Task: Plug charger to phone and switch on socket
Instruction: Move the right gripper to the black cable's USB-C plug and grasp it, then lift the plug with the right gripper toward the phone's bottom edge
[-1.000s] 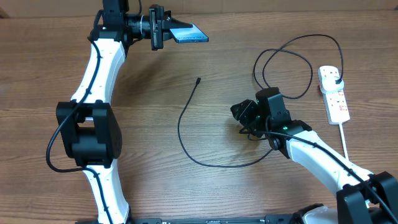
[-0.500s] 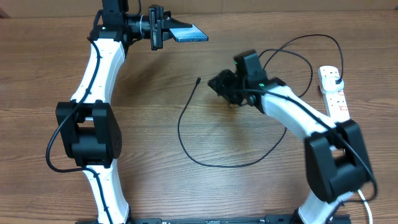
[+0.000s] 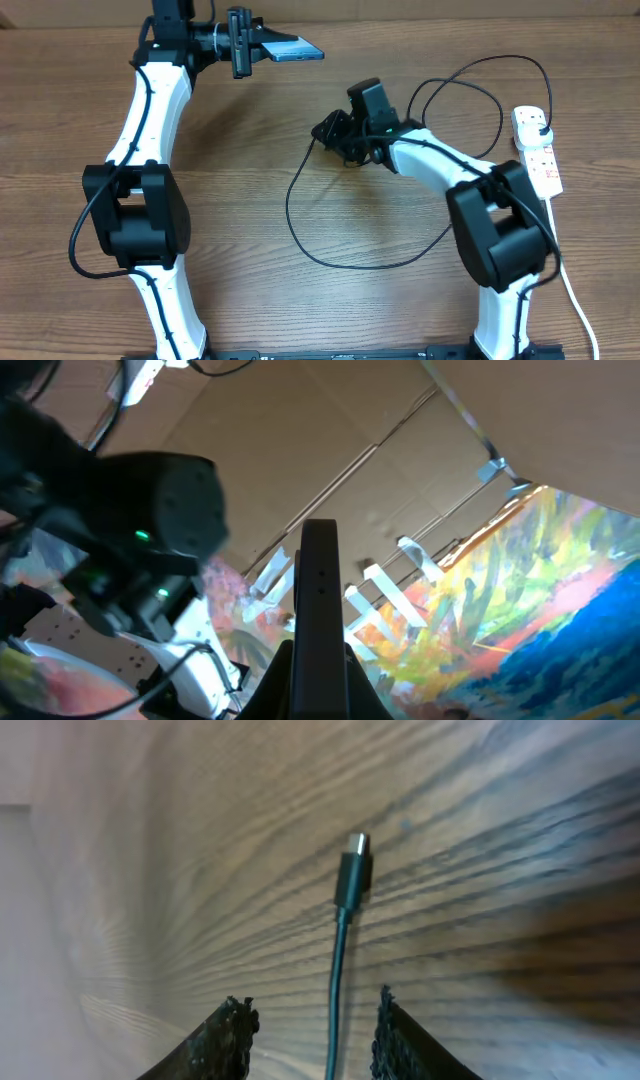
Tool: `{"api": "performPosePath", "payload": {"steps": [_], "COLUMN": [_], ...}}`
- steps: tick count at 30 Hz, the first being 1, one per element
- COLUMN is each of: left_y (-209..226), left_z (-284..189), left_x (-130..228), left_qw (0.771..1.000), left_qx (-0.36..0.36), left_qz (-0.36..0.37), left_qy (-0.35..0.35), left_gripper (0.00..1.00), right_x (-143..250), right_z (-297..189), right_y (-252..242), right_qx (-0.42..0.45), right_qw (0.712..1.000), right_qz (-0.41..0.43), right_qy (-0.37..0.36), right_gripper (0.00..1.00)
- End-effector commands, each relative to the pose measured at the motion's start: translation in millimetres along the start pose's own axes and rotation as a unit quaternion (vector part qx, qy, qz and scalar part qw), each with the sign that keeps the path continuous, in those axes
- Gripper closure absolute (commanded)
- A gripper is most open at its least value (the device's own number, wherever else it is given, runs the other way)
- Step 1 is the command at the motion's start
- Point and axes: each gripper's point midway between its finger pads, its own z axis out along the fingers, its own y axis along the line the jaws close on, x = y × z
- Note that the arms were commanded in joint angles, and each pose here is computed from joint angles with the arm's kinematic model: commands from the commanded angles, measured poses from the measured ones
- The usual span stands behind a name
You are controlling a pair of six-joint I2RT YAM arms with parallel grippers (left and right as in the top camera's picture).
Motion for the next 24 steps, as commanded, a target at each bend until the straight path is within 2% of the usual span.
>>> {"api": "performPosePath", "payload": {"steps": [1, 13, 21, 24], "left_y": [-6, -6, -6, -6], "left_z": [-4, -4, -3, -3], "left_x": [11, 12, 12, 12], "left_qw": [1.000, 1.000, 1.000, 1.000], "left_qx": [-0.002, -0.002, -0.002, -0.002], "left_qz": [0.004, 0.011, 0.018, 0.027], "left_qy": [0.015, 0.015, 0.015, 0.016], "left_gripper": [0.96, 0.96, 0.96, 0.96], "right_x": [4, 8, 2, 1], "right_z": [13, 43, 52, 56], "right_y": [9, -2, -21, -28], "right_qx": [-0.012, -0.016, 0.013, 0.023], "right_qw": [1.000, 0.999, 0.998, 0.997], "right_qz": [-0.003, 0.046, 0.057, 0.059], "right_qy": [0.000, -0.002, -0.026, -0.032], "right_gripper": [0.59, 0.62, 0.63, 0.70]}}
